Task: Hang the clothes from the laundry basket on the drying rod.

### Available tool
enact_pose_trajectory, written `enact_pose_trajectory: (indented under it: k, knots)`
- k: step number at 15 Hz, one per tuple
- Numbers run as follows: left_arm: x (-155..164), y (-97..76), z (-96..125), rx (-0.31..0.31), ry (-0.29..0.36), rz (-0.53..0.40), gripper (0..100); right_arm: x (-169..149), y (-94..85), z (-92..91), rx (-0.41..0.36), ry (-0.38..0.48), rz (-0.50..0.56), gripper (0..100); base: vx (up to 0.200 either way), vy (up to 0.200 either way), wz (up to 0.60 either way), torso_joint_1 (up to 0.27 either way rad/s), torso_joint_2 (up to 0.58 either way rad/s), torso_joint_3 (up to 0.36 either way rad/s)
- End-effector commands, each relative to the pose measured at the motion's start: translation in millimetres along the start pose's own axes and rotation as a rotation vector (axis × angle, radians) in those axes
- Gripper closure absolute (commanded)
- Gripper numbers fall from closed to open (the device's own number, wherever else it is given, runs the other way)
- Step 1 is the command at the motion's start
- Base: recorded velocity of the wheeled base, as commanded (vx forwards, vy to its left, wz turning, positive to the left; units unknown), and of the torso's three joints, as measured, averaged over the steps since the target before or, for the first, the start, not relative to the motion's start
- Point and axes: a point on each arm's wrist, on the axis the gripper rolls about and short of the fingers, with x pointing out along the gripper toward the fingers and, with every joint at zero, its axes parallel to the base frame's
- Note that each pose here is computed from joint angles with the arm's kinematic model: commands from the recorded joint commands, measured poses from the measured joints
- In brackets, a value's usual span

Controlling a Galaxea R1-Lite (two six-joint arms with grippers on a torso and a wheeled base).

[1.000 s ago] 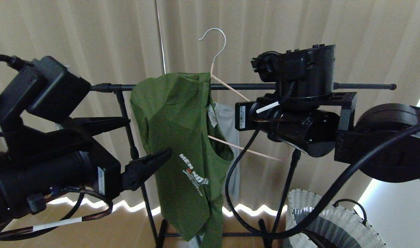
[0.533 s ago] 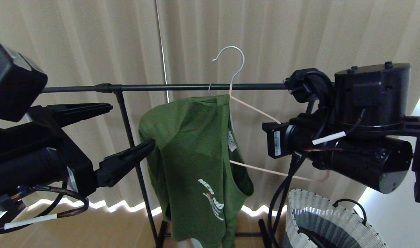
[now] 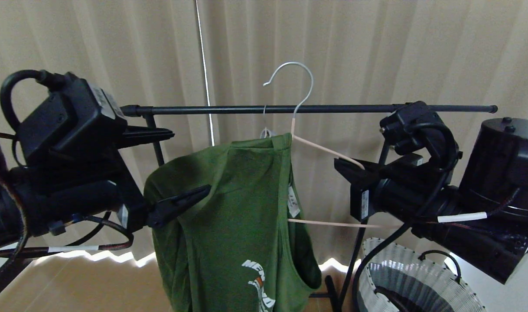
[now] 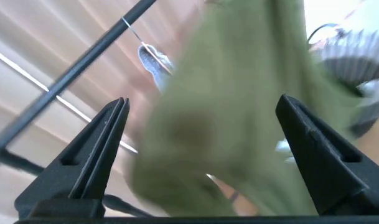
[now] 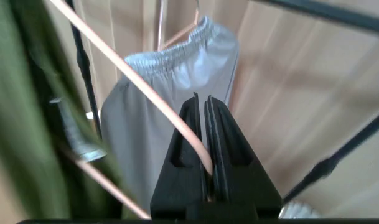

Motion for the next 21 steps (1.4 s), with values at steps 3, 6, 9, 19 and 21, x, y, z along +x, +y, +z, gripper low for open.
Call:
enact_pose_trajectory:
  k: [3,6,9,19,21]
  knots:
    - [22,3.5,-5,0.041,0.032,-0.022,0,-4,8.4,-3.0,-0.012,0.005,0.056,100,0.0,0.0,0.0,0.0,0.0,0.0]
    - [26,-0.1,-6,0.049,0.037,-0.042,0,-8,19.8,-2.1,-0.018,-0.002,0.102,100,0.0,0.0,0.0,0.0,0.0,0.0]
    - [27,-1.1,-8,0.048,0.045,-0.047,0,-11,25.3,-1.2,-0.019,-0.008,0.124,100,0.0,0.0,0.0,0.0,0.0,0.0]
    - [21,-3.0,-10,0.046,0.048,-0.044,100,-11,25.1,-1.1,-0.015,-0.01,0.124,100,0.0,0.0,0.0,0.0,0.0,0.0]
    - [17,-4.1,-10,0.047,0.038,-0.035,100,-11,25.1,-1.1,-0.015,-0.01,0.124,100,0.0,0.0,0.0,0.0,0.0,0.0]
